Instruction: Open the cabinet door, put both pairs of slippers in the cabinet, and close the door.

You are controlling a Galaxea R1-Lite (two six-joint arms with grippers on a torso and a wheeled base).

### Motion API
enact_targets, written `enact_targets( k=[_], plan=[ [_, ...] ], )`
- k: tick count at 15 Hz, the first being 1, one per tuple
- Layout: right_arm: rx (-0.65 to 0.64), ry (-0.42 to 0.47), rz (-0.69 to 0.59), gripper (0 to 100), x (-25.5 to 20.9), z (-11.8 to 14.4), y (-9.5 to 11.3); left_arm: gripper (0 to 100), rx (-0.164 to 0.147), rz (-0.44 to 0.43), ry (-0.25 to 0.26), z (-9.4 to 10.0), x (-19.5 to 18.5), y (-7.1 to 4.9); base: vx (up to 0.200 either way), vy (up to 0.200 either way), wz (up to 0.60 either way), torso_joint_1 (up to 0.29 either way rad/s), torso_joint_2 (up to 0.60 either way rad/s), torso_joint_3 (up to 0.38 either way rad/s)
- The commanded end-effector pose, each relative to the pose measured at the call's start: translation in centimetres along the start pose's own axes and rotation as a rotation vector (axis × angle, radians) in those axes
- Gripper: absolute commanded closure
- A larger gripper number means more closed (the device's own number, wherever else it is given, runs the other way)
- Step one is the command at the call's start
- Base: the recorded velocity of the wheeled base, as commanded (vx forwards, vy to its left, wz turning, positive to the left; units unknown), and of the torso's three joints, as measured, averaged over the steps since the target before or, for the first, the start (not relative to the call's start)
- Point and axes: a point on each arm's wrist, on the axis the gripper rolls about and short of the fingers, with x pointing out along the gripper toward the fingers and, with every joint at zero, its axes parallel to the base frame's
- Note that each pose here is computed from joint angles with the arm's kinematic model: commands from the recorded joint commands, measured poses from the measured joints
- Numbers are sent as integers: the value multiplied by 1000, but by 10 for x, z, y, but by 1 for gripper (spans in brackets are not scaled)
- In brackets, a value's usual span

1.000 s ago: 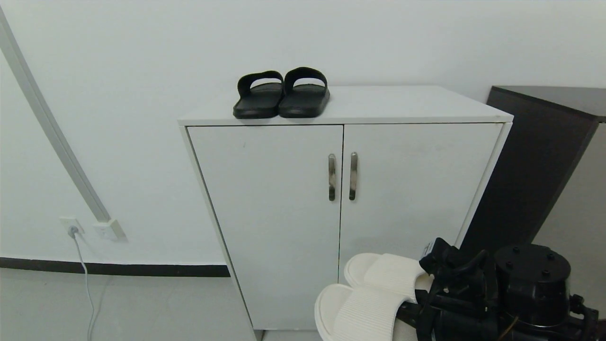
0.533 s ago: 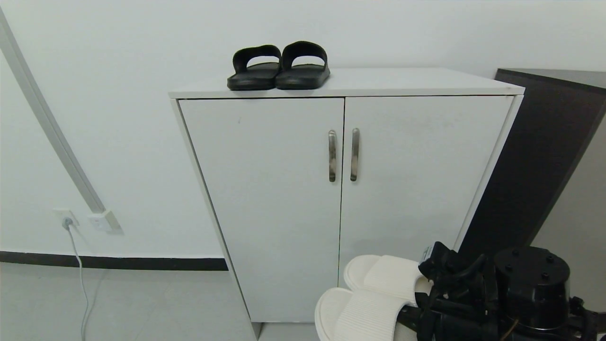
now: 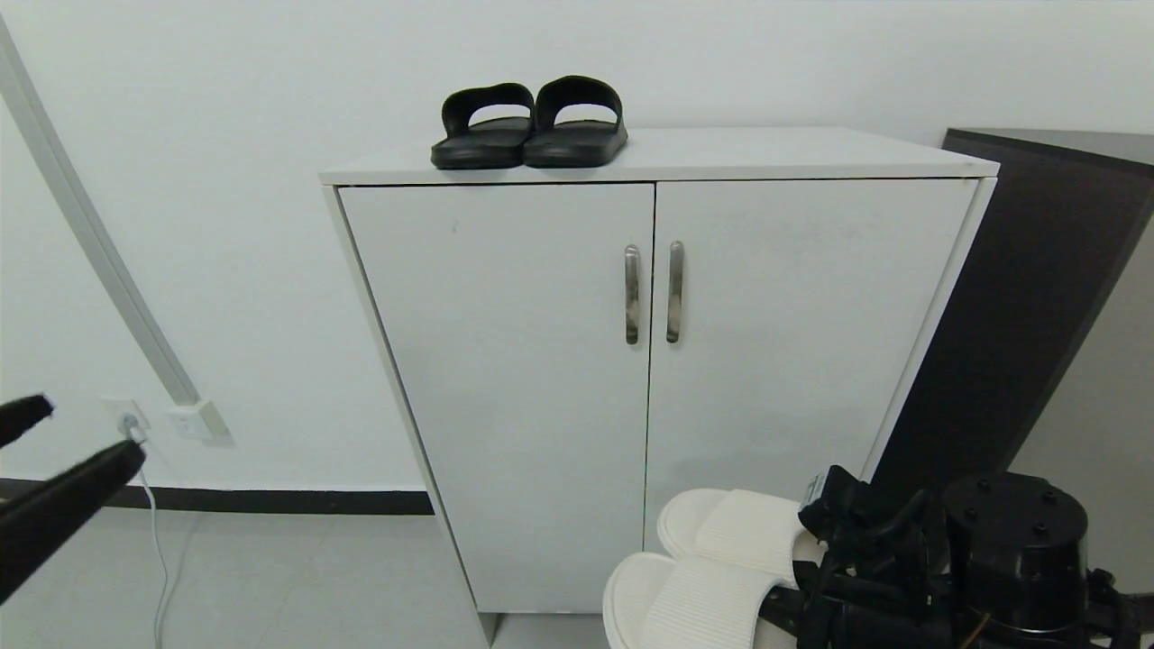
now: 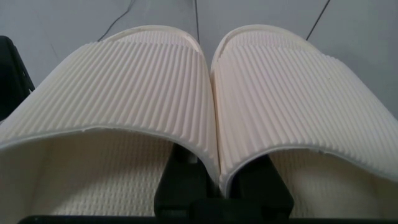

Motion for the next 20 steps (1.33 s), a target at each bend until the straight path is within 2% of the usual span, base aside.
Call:
enact_targets(
  k=[1,4,6,7,8,10,11,13,18,19,20],
  plan=[
    [-1,-2,-2,100,0,0,0,0,-15,-170,56,23,64,-3,0,0,0,0,0,0],
    [-7,-24,-5,100,4,0,-1,0,-6,-369,72,35,113,-33,0,0,0,0,0,0],
    [-8,-37,-7,100,6,0,-2,0,-4,-423,71,40,136,-51,0,0,0,0,0,0],
    [-9,-49,-13,100,7,0,-3,0,-5,-481,75,44,155,-73,0,0,0,0,0,0],
    [-10,-51,-13,100,7,0,-3,0,-6,-522,81,45,167,-86,0,0,0,0,0,0],
    [-9,-47,-12,100,8,-1,-3,0,-4,-591,125,35,190,-112,0,0,0,0,0,0],
    [-11,-48,-12,100,9,-1,-4,0,2,-608,140,29,203,-120,0,0,0,0,0,0],
    [-11,-51,-12,100,12,-3,-4,0,-5,-654,121,22,228,-133,0,0,0,0,0,0],
    [-10,-69,-10,100,14,-3,-5,0,-38,-792,165,8,255,-144,0,0,0,0,0,0],
    [-11,-71,-8,100,14,-2,-5,0,-71,-830,177,10,257,-146,0,0,0,0,0,0],
    [-9,-69,-8,100,15,-3,-5,0,-118,-871,182,16,261,-149,0,0,0,0,0,0]
  ],
)
